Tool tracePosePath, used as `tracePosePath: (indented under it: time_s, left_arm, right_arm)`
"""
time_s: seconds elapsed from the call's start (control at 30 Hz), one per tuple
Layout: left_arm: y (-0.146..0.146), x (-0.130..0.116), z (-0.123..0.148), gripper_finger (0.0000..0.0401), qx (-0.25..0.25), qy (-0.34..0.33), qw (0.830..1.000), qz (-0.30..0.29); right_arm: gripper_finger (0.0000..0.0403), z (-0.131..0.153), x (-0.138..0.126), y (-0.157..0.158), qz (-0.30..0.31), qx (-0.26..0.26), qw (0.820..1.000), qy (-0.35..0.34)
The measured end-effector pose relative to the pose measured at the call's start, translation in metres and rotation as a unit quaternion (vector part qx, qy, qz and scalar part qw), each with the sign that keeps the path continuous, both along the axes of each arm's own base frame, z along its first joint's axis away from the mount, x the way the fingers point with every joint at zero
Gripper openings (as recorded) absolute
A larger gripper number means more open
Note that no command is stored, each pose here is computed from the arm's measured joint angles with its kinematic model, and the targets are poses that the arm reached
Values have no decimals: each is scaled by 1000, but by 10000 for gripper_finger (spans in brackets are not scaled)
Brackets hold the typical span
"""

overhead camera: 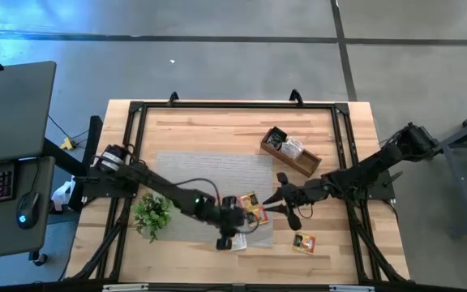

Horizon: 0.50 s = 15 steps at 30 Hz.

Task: Pick & Place Tea
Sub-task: Put the orange tea bag into the middle section of the wooden organizer

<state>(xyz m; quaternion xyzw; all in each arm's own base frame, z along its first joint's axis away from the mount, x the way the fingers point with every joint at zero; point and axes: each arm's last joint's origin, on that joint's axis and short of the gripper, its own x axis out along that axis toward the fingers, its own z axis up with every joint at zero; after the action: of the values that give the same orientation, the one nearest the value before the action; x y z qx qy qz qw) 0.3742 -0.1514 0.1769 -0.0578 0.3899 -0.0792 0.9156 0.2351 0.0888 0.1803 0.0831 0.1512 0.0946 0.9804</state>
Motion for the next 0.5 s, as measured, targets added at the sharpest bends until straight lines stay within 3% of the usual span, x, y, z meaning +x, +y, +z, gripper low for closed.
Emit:
tracePosePath:
  time_s: [0.27, 0.37, 0.5]
  left_arm:
    - [23, 12, -10, 129, -64, 33, 997, -40]
    - [21, 10, -28, 129, -60, 71, 994, -54]
    - [15, 14, -38, 129, -54, 65, 995, -57]
  right_arm:
    - [89, -3, -1, -2, -5, 1, 1000, 19]
    - [89, -4, -1, -2, -6, 4, 1000, 22]
    - [89, -4, -1, -2, -9, 12, 1000, 25]
